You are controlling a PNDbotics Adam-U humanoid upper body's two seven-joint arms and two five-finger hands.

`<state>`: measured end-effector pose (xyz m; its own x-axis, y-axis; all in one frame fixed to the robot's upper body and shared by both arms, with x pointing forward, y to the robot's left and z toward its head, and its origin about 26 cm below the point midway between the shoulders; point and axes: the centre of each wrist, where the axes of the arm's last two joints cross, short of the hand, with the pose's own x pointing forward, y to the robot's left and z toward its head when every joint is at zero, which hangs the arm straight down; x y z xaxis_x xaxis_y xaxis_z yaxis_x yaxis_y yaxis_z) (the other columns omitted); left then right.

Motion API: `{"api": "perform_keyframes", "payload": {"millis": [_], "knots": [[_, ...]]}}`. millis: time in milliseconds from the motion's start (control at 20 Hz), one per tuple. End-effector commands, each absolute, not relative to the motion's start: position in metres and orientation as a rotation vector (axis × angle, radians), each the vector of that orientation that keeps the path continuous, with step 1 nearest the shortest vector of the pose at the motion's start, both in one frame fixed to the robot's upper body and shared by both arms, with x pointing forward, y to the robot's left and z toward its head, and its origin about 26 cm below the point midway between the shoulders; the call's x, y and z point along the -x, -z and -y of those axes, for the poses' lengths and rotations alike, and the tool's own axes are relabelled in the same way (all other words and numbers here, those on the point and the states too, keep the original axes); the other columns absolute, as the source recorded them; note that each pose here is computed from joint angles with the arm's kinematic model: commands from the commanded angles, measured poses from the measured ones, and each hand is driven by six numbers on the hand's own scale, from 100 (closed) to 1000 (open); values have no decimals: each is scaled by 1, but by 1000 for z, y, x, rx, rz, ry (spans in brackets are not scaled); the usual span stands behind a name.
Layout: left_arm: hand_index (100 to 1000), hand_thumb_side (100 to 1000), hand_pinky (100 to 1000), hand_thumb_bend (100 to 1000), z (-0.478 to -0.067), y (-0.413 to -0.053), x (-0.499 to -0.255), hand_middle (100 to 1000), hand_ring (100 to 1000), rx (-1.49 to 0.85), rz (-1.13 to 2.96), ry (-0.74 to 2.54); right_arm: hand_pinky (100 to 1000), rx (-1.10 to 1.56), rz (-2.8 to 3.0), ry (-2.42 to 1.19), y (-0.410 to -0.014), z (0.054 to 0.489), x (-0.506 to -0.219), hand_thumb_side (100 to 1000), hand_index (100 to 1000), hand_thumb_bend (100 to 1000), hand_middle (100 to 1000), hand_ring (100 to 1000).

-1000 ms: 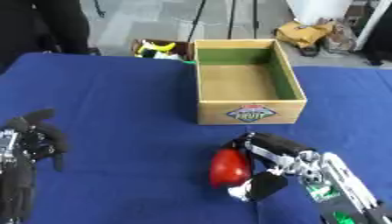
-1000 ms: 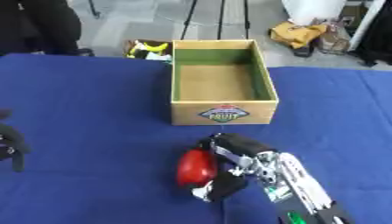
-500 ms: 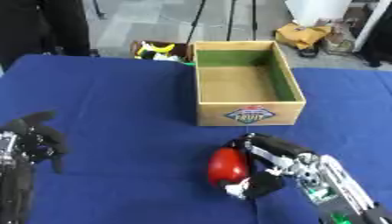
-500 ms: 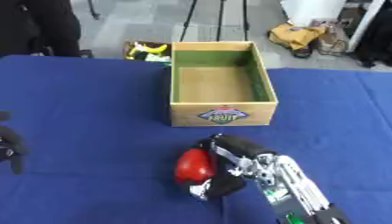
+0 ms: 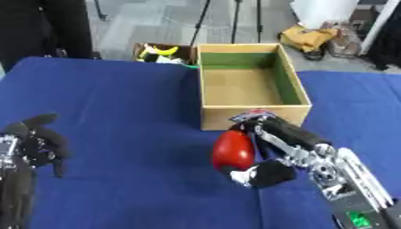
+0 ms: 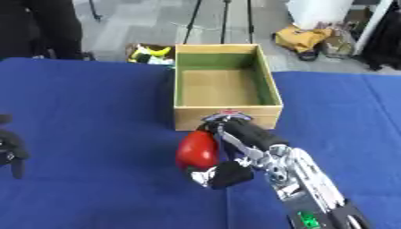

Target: Pick up objects on the table and place them in the box.

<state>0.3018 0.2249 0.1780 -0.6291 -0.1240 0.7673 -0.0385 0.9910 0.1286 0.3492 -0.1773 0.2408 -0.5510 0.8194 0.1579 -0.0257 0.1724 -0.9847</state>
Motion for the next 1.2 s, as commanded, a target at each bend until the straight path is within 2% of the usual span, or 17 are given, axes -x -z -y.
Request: {"api": "perform_keyframes", "payload": {"millis": [50, 350, 600, 750, 800, 1200], "knots": [[741, 1000, 208, 100, -225, -185, -299, 440, 410, -116, 2277, 132, 100, 823, 1805, -1454, -267, 183, -338, 550, 566, 100, 449, 338], [740, 1000, 208, 100, -226, -184, -299, 440, 410, -119, 2274, 135, 100, 911, 1873, -1460, -305, 189, -327, 560, 546, 100, 448, 340], [740, 1000, 207, 100, -226, -184, -299, 440, 410, -118, 2273, 140, 100, 1017, 1877, -1429, -333, 196, -329, 572, 539, 100, 450, 343], [740, 1000, 207, 100, -226, -183, -299, 439, 409, -116, 2272, 145, 100, 1080, 1859, -1364, -348, 202, -339, 597, 538, 100, 449, 342], [740, 1000, 206, 100, -226, -183, -299, 439, 409, -115, 2271, 147, 100, 1095, 1852, -1342, -353, 204, -344, 574, 537, 100, 448, 342], [740, 1000, 204, 100, -226, -182, -298, 438, 408, -112, 2266, 163, 100, 1173, 1752, -1246, -381, 216, -386, 580, 528, 100, 450, 349]]}}
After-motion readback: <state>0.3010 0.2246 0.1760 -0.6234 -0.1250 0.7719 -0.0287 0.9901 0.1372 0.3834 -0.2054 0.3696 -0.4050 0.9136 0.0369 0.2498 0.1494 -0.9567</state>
